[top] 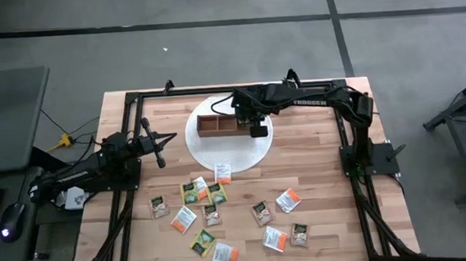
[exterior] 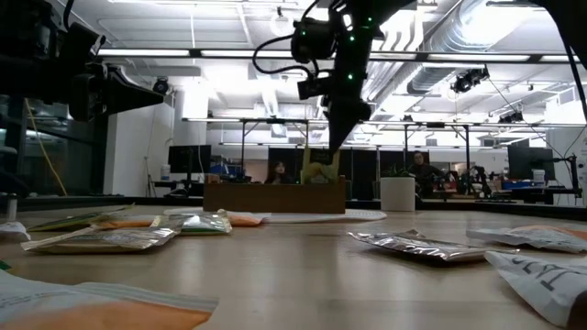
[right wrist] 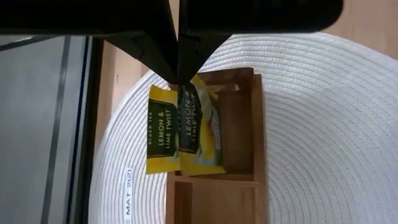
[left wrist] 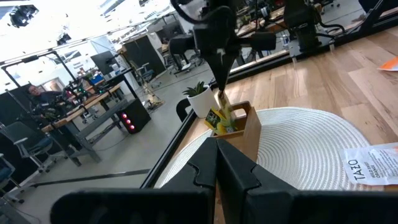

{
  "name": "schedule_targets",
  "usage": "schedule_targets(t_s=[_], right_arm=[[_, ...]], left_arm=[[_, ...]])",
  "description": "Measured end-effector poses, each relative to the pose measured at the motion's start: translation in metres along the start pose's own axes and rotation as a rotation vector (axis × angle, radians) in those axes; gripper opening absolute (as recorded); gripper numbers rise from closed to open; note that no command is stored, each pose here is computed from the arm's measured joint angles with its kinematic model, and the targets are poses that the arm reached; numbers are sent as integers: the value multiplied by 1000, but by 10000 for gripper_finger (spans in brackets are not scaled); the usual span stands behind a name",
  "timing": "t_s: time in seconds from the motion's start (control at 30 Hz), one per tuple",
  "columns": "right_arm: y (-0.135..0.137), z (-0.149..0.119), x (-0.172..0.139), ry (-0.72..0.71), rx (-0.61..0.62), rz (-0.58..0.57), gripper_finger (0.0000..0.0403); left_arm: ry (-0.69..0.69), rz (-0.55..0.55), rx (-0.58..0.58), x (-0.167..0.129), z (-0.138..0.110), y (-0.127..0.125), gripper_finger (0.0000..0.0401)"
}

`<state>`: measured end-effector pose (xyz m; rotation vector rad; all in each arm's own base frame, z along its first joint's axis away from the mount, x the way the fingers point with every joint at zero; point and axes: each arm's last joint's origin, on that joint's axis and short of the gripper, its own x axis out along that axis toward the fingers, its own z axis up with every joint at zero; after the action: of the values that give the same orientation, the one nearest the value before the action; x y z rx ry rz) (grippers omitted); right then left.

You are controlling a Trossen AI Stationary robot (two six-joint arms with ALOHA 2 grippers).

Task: Pick & Place Tea
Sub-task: Put the green tea bag into the right section of the wooden organizer

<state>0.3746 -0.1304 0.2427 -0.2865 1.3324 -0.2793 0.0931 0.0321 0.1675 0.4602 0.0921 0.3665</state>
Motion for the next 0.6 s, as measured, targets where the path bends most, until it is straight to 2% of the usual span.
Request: schedule_targets(t_s=[0.4, 0.6], right_arm=[[-2, -2, 6, -10, 51, 13, 1], [-4, -3, 7, -17, 103, 38, 32]], left_arm=[[0, 0, 0, 0, 0, 0, 1], [0, 0, 0, 0, 0, 0, 1]])
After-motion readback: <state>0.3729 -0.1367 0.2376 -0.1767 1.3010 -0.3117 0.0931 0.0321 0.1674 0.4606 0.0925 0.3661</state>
